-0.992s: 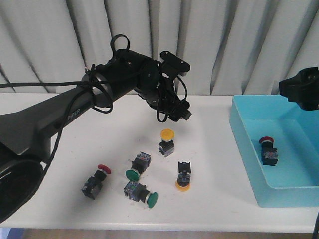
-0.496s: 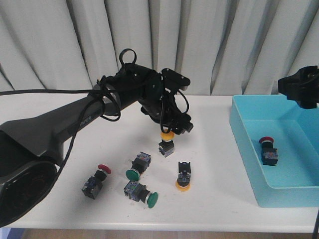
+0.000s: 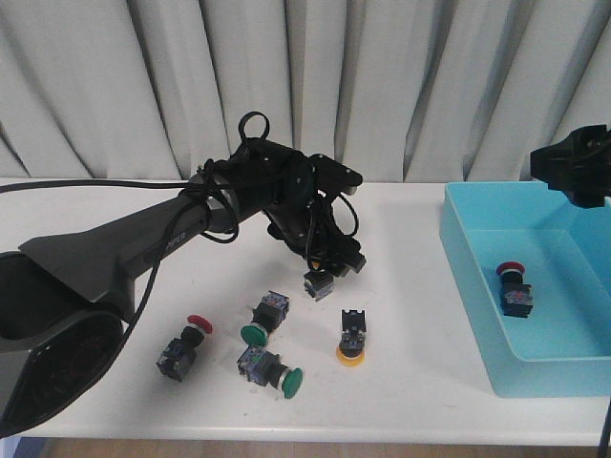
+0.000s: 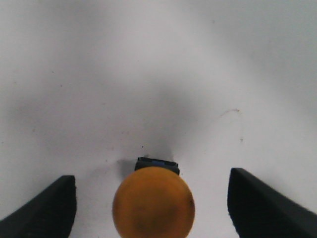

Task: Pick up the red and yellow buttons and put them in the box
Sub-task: 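Lift the yellow button upward with the left gripper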

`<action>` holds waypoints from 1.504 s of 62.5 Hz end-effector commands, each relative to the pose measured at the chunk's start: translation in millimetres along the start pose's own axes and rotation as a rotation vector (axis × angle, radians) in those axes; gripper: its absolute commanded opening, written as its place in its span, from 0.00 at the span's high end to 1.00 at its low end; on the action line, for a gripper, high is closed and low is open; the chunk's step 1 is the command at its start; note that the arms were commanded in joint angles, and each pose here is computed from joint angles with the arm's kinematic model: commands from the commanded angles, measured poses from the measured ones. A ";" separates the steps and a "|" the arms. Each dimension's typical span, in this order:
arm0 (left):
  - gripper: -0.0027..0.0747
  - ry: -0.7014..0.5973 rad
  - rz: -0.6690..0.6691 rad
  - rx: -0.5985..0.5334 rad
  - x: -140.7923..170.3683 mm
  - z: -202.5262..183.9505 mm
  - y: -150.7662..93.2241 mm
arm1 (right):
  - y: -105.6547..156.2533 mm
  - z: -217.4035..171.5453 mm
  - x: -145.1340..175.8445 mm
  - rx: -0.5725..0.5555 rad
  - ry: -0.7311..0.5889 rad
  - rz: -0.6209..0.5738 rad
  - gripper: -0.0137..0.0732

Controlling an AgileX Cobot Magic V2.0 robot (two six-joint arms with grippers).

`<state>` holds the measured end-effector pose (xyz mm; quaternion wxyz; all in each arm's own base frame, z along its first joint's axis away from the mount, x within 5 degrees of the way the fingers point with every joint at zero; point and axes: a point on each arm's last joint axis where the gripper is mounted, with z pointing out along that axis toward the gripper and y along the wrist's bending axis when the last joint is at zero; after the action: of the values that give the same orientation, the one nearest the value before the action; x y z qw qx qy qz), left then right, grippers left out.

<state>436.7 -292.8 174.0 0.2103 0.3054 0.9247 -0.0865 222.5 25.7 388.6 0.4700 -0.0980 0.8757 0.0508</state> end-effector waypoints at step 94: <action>0.97 -0.236 0.005 0.003 -31.9 -139.7 -6.7 | 52.7 8.5 -11.6 -0.133 -0.081 -0.385 0.27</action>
<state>426.4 -286.2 226.5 0.2358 0.3061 0.9175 -0.0939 222.6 66.2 381.8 0.4580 -0.2399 0.8548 0.0446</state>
